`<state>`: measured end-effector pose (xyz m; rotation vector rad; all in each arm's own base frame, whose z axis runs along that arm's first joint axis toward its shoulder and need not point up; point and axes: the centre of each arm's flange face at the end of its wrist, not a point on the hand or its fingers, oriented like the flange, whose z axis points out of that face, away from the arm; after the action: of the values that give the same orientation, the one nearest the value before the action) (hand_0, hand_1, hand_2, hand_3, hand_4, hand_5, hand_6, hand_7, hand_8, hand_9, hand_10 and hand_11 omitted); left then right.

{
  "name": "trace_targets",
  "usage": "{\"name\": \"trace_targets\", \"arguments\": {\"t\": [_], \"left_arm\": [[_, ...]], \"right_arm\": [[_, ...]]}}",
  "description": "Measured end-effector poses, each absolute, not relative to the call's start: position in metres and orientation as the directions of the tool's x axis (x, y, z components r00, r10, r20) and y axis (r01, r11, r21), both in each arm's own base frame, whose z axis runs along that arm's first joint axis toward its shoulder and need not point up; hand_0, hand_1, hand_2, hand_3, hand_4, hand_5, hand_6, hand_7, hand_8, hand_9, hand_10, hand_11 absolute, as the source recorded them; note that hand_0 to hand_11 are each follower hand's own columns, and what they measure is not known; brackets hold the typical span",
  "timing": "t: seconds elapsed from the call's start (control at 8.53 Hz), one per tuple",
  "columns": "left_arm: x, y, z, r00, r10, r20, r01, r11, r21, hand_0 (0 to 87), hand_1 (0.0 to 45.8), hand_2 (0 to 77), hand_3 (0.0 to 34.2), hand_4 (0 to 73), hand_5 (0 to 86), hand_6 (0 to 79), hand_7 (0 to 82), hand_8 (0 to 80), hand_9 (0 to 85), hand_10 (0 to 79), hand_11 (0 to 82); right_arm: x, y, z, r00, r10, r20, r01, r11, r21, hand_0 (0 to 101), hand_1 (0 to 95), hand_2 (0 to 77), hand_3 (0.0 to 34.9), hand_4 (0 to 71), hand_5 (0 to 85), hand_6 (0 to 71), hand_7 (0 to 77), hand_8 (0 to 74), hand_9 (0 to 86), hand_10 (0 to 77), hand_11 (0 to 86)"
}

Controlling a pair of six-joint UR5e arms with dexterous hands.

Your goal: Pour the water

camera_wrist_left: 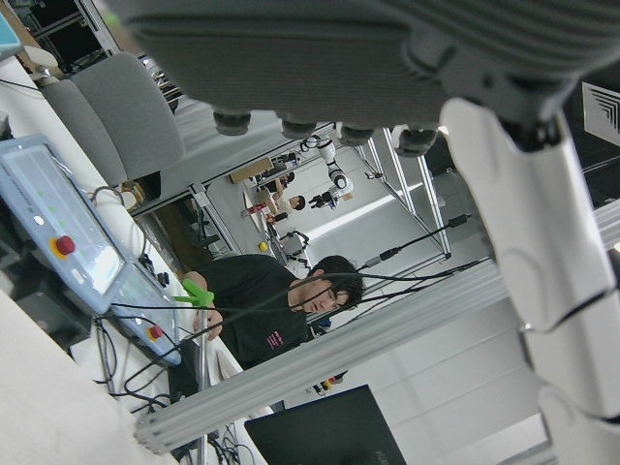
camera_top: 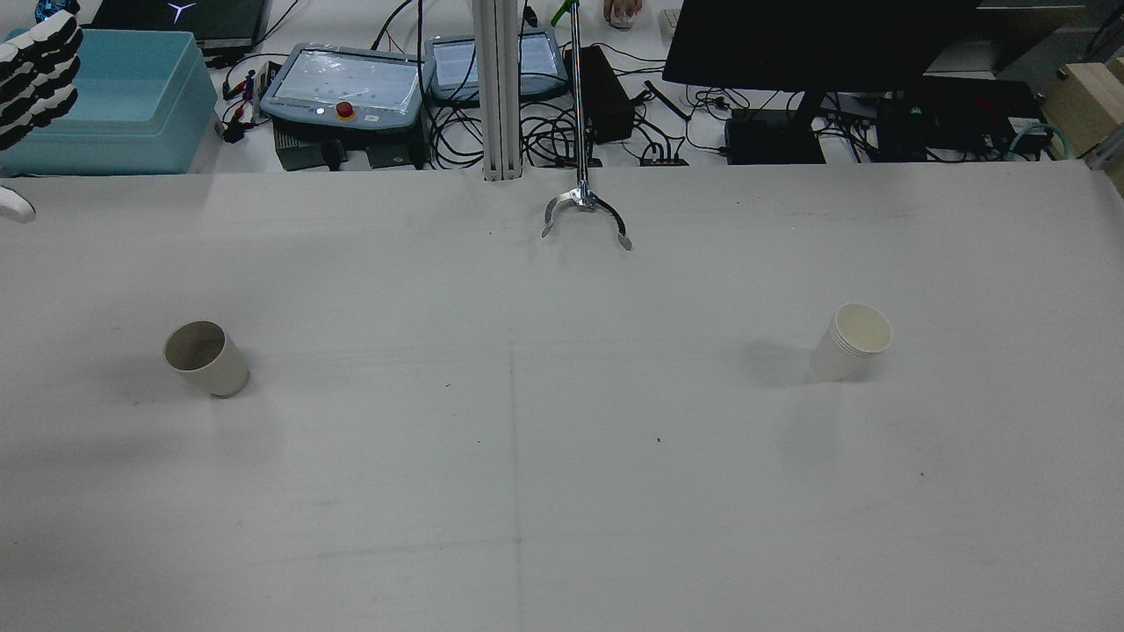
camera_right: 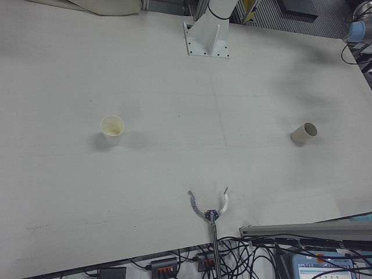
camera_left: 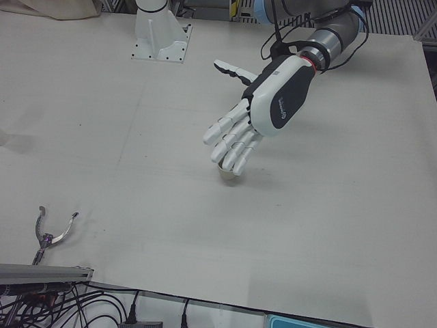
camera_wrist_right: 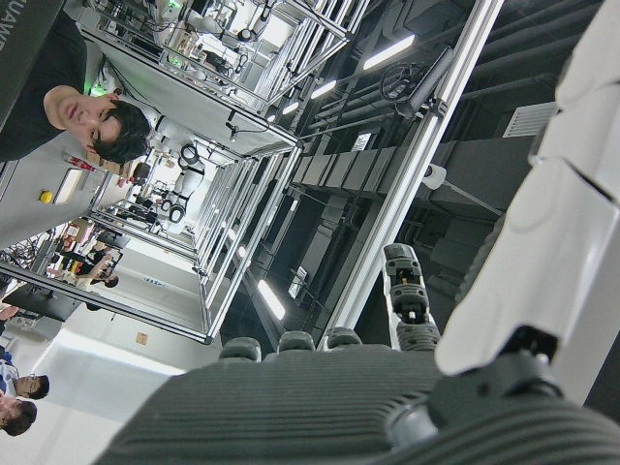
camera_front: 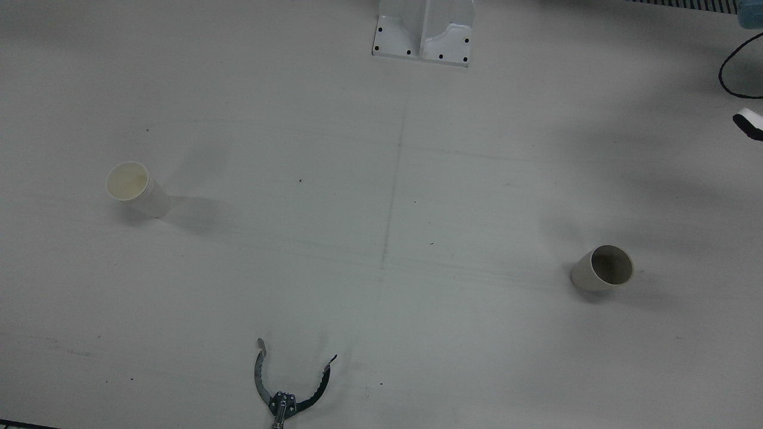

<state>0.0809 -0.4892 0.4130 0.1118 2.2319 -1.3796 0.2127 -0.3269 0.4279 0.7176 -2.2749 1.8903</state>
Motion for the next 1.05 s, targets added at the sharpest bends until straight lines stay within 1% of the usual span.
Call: {"name": "trace_targets", "arguments": {"t": [0.12, 0.23, 0.35, 0.47, 0.59, 0.7, 0.82, 0.94, 1.05], "left_arm": [[0.072, -0.472, 0.458, -0.859, -0.191, -0.476, 0.351, 0.457, -0.817, 48.8, 9.8, 4.4, 10.7, 7.1, 0.5, 0.5, 1.1, 0.0, 1.1, 0.5, 1.1], [0.064, -0.455, 0.501, -0.840, -0.176, -0.512, 0.390, 0.460, -0.798, 48.8, 9.8, 4.4, 10.7, 7.1, 0.5, 0.5, 1.1, 0.0, 1.1, 0.5, 1.1], [0.059, -0.441, 0.532, -0.821, -0.155, -0.550, 0.426, 0.475, -0.770, 48.7, 11.4, 2.7, 10.8, 6.5, 0.5, 0.5, 1.1, 0.0, 1.1, 0.5, 1.1], [0.069, -0.435, 0.545, -0.804, -0.148, -0.576, 0.440, 0.503, -0.744, 48.7, 11.4, 2.7, 10.8, 6.5, 0.5, 0.5, 1.1, 0.0, 1.1, 0.5, 1.1], [0.088, -0.433, 0.555, -0.793, -0.152, -0.591, 0.437, 0.533, -0.724, 48.7, 13.6, 8.2, 10.7, 7.1, 0.0, 0.0, 1.1, 0.0, 1.1, 0.5, 0.5], [0.110, -0.437, 0.567, -0.790, -0.161, -0.592, 0.429, 0.544, -0.721, 48.8, 12.0, 3.3, 10.8, 7.1, 0.0, 0.0, 3.3, 0.0, 1.1, 0.0, 0.5], [0.136, -0.444, 0.583, -0.788, -0.180, -0.589, 0.418, 0.545, -0.726, 48.8, 13.6, 6.0, 9.9, 6.5, 2.2, 0.0, 3.3, 0.0, 1.1, 0.0, 0.5], [0.155, -0.449, 0.594, -0.785, -0.197, -0.588, 0.411, 0.545, -0.731, 48.7, 7.6, 4.4, 10.6, 6.5, 1.1, 0.5, 2.7, 0.0, 1.1, 0.0, 0.5], [0.168, -0.453, 0.606, -0.781, -0.212, -0.587, 0.406, 0.542, -0.736, 48.7, 12.0, 3.3, 10.6, 7.1, 1.1, 0.0, 2.7, 0.0, 1.1, 0.0, 0.5]], "right_arm": [[0.213, -0.327, 0.427, -0.882, -0.292, 0.370, -0.418, 0.121, -0.900, 47, 11.5, 4.9, 4.4, 9.3, 8.7, 0.5, 2.2, 0.5, 0.5, 0.5, 0.5], [0.212, -0.327, 0.426, -0.881, -0.292, 0.372, -0.421, 0.124, -0.899, 47, 11.5, 4.9, 4.4, 9.3, 8.7, 0.5, 2.2, 0.5, 0.5, 0.5, 0.5], [0.212, -0.327, 0.425, -0.881, -0.290, 0.375, -0.423, 0.125, -0.898, 47, 11.5, 4.9, 4.4, 9.3, 8.7, 0.5, 4.4, 0.5, 0.5, 0.5, 0.5], [0.211, -0.327, 0.426, -0.880, -0.287, 0.378, -0.425, 0.124, -0.896, 47, 11.5, 4.9, 4.4, 9.3, 8.7, 0.5, 4.4, 0.5, 0.5, 0.5, 0.5], [0.210, -0.327, 0.426, -0.880, -0.283, 0.382, -0.428, 0.123, -0.895, 47, 11.5, 4.9, 4.4, 9.3, 8.2, 0.5, 4.4, 0.0, 0.5, 0.5, 0.5], [0.208, -0.328, 0.427, -0.880, -0.279, 0.385, -0.430, 0.123, -0.895, 47, 11.5, 4.9, 4.3, 9.3, 8.2, 0.5, 4.4, 0.5, 0.5, 0.5, 0.5], [0.207, -0.329, 0.427, -0.880, -0.276, 0.386, -0.431, 0.123, -0.894, 47, 9.3, 4.9, 4.3, 9.3, 8.7, 0.5, 4.4, 0.5, 0.5, 0.5, 0.5], [0.207, -0.330, 0.428, -0.881, -0.273, 0.387, -0.431, 0.123, -0.894, 47, 10.9, 2.2, 4.3, 9.3, 8.2, 0.5, 4.4, 0.5, 0.5, 0.5, 0.5], [0.206, -0.332, 0.429, -0.881, -0.270, 0.387, -0.431, 0.123, -0.894, 47, 12.0, 2.2, 4.6, 9.3, 8.2, 0.5, 4.4, 0.5, 0.5, 0.5, 0.5]]}}
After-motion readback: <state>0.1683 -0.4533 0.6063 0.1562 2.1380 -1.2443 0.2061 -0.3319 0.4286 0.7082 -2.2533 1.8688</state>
